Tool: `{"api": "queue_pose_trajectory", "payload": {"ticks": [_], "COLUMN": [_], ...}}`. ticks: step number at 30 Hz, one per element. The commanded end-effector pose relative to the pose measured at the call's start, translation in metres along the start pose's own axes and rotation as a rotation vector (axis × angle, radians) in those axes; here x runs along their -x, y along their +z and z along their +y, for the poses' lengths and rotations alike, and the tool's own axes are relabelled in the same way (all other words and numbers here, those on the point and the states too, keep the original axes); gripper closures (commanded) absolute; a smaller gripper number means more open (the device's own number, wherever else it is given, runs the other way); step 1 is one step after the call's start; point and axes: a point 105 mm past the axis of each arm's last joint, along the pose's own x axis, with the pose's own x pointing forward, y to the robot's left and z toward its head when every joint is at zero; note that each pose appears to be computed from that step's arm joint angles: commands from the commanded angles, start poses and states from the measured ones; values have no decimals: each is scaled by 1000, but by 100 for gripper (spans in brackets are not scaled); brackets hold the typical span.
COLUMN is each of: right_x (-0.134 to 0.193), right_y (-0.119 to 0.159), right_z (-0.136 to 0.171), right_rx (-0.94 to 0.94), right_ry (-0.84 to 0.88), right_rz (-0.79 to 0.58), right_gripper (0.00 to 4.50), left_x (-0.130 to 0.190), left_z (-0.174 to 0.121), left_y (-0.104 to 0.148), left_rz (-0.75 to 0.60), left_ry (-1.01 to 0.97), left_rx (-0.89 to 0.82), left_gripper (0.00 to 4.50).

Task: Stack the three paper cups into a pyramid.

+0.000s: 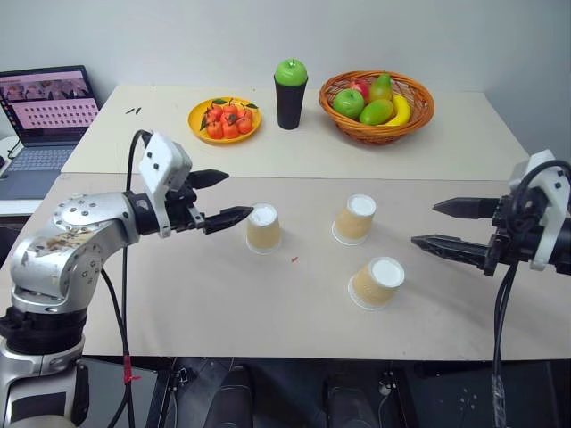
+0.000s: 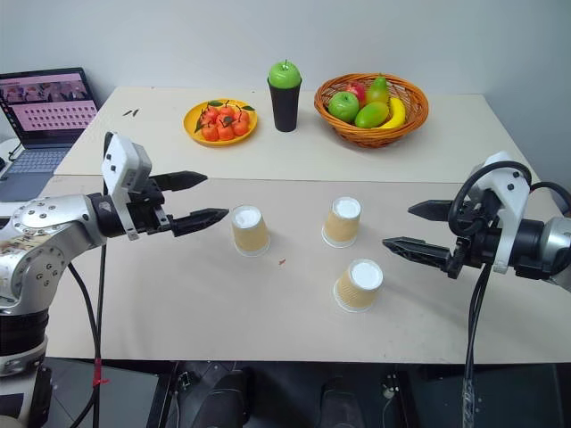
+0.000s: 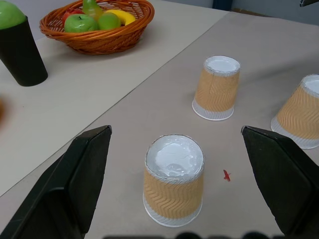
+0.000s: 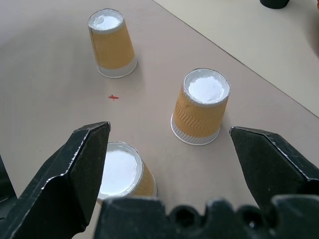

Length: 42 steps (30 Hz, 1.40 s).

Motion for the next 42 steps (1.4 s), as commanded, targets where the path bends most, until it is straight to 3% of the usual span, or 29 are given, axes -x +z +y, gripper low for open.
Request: {"api": "queue_pose_trajectory", "payload": {"ticks": [1, 6, 12, 22, 42], "right_x": [2, 9, 35, 13, -25], "right_y": [9, 9, 7, -37, -47], "right_z": [6, 11, 23, 59, 34], "right_rx": [30, 27, -1, -23, 0], "right_ry": [9, -14, -39, 38, 46], "right_rz": [-20, -24, -7, 96, 49], "right_gripper": [0, 0, 0, 0, 0], "left_x": [-1, -13, -24, -46, -30], "left_z": [1, 4, 3, 7, 12], "left_y": [13, 21, 14, 19, 30], "left_rz": [-39, -76, -72, -66, -58], "left_ry": [-6, -30, -56, -100, -34], "left_rx": [-55, -37, -17, -67, -107], "left_gripper": [4, 4, 4, 4, 4]}}
